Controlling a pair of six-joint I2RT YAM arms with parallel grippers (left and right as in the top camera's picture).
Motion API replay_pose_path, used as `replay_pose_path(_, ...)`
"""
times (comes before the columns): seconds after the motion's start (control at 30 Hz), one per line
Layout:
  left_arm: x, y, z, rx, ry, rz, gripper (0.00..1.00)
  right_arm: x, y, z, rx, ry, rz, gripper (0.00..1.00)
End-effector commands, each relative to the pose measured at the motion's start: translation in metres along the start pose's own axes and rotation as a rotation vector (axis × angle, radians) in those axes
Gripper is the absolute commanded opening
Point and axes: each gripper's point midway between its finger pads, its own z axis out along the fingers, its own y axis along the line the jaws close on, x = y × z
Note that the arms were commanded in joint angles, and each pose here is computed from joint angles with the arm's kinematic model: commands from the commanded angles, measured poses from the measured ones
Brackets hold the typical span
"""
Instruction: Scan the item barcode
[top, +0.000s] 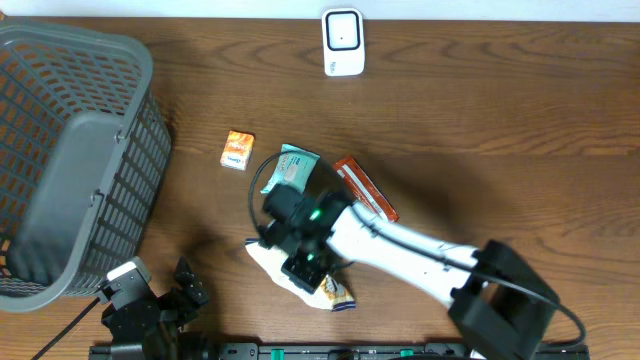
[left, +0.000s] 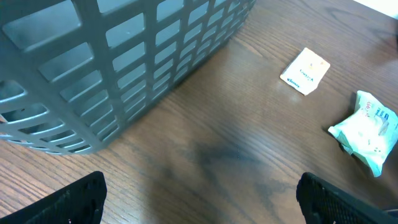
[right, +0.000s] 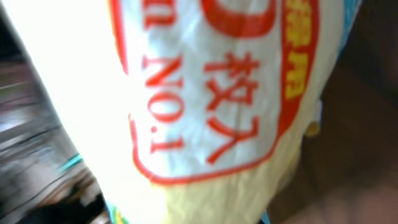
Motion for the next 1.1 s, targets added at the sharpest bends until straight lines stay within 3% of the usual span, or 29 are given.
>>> replay_pose_path(0.0, -0.001, 0.001, 0.0, -0.007, -0.004, -0.004, 0.98, -0.008, 0.049, -0.043, -0.405, -0.132, -0.18, 0.01)
replay_pose_path(0.17, -0.001, 0.001, 0.0, -0.007, -0.004, -0.004, 0.98, -0.001, 0.071, -0.089, -0.693, -0.313, -0.4, 0.01)
replay_pose_path(0.4, -0.001, 0.001, 0.0, -0.007, -0.004, -0.004, 0.98, -0.011, 0.077, -0.121, -0.782, -0.567, -0.631, 0.01)
replay_pose_path(0.63, -0.001, 0.001, 0.0, -0.007, -0.004, -0.004, 0.98, -0.021, 0.067, -0.149, -0.843, -0.7, -0.587, 0.01)
replay_pose_path(1.07, -0.001, 0.001, 0.0, -0.007, -0.004, -0.003, 0.98, -0.016, 0.031, -0.171, -0.839, -0.713, -0.345, 0.01)
